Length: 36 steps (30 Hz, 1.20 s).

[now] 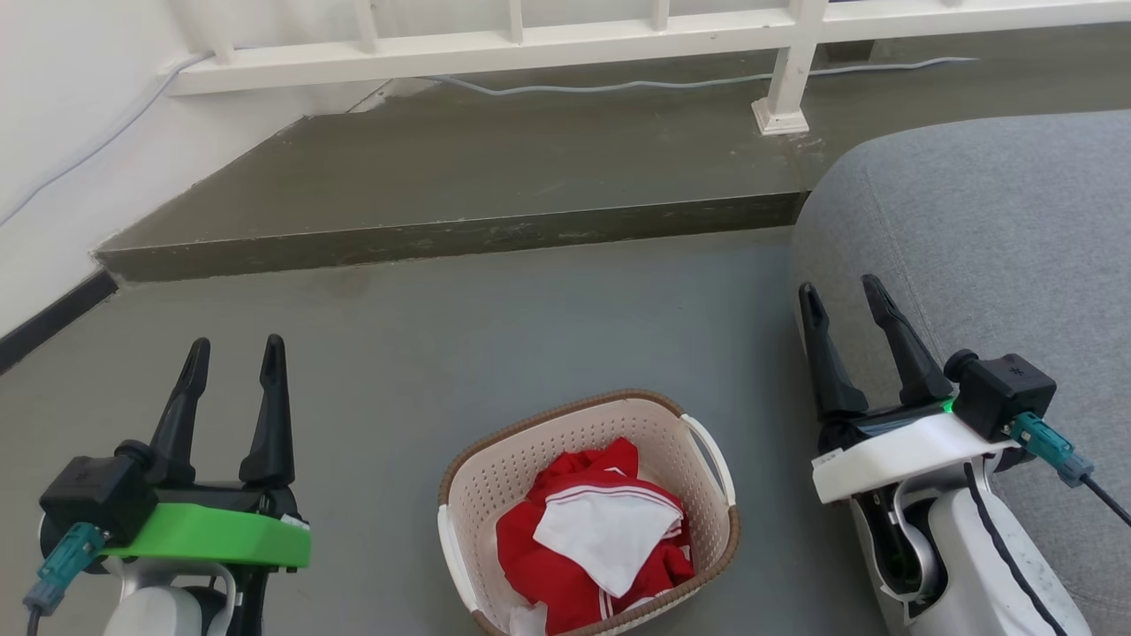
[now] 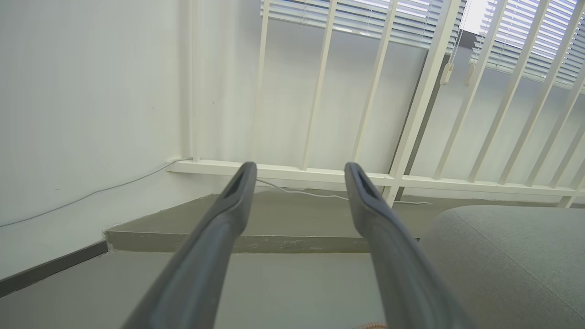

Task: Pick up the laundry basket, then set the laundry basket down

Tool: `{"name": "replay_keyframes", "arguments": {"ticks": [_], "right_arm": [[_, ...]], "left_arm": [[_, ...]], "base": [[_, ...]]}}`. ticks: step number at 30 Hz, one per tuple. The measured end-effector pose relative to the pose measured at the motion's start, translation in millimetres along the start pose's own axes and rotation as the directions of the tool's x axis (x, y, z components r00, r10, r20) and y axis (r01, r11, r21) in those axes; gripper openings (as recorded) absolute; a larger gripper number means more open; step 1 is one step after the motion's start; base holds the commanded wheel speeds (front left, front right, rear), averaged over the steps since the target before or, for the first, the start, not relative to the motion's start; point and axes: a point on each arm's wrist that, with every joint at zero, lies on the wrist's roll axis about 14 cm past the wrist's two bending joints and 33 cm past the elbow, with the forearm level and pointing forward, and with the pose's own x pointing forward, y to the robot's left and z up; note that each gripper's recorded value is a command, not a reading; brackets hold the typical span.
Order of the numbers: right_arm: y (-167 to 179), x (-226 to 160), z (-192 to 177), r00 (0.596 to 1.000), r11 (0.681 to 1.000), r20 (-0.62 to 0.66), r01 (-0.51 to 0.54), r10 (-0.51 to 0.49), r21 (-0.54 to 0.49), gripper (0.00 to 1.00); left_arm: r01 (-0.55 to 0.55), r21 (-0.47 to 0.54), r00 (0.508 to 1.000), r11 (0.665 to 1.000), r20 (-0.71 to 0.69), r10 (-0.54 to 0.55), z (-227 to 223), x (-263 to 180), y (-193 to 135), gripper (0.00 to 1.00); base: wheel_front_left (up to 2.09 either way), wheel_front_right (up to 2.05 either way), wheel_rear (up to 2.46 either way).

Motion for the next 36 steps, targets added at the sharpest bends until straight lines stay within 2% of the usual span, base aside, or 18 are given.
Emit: {"name": "replay_keyframes", "arguments": {"ticks": [12, 20, 27, 32, 36], "right_arm": [[-2.0, 0.3, -2.2, 1.0, 1.0, -0.006, 0.008, -0.008, 0.003, 1.0], [-5.1, 0.5, -10.1, 0.999, 1.0, -0.027, 0.018, -0.017, 0.007, 1.0], [-9.6, 3.2, -24.6, 0.997, 0.999, -0.064, 0.036, -0.036, 0.006, 1.0], [-10.9, 12.8, -32.1, 0.996, 0.999, -0.077, 0.035, -0.035, 0.002, 1.0], [-10.1, 21.2, -38.9, 0.996, 0.999, -0.087, 0.033, -0.033, 0.004, 1.0]], "left_arm": [[-0.007, 0.0, 1.0, 1.0, -0.017, 0.007, -5.5, -1.3, 2.2, 1.0], [-0.031, -0.02, 0.997, 0.999, -0.075, 0.029, -25.5, -2.4, 9.2, 1.0], [-0.071, -0.091, 0.984, 0.993, -0.168, 0.055, -59.0, -3.7, 17.2, 1.0], [-0.118, -0.104, 0.956, 0.987, -0.283, 0.085, -95.7, -12.0, 32.6, 1.0], [-0.121, -0.13, 0.944, 0.984, -0.322, 0.073, -112.9, -2.5, 33.6, 1.0]], "base": [[0.0, 0.0, 0.0], [0.0, 0.0, 0.0], [0.0, 0.0, 0.0], [0.0, 0.0, 0.0], [0.0, 0.0, 0.0]]}}
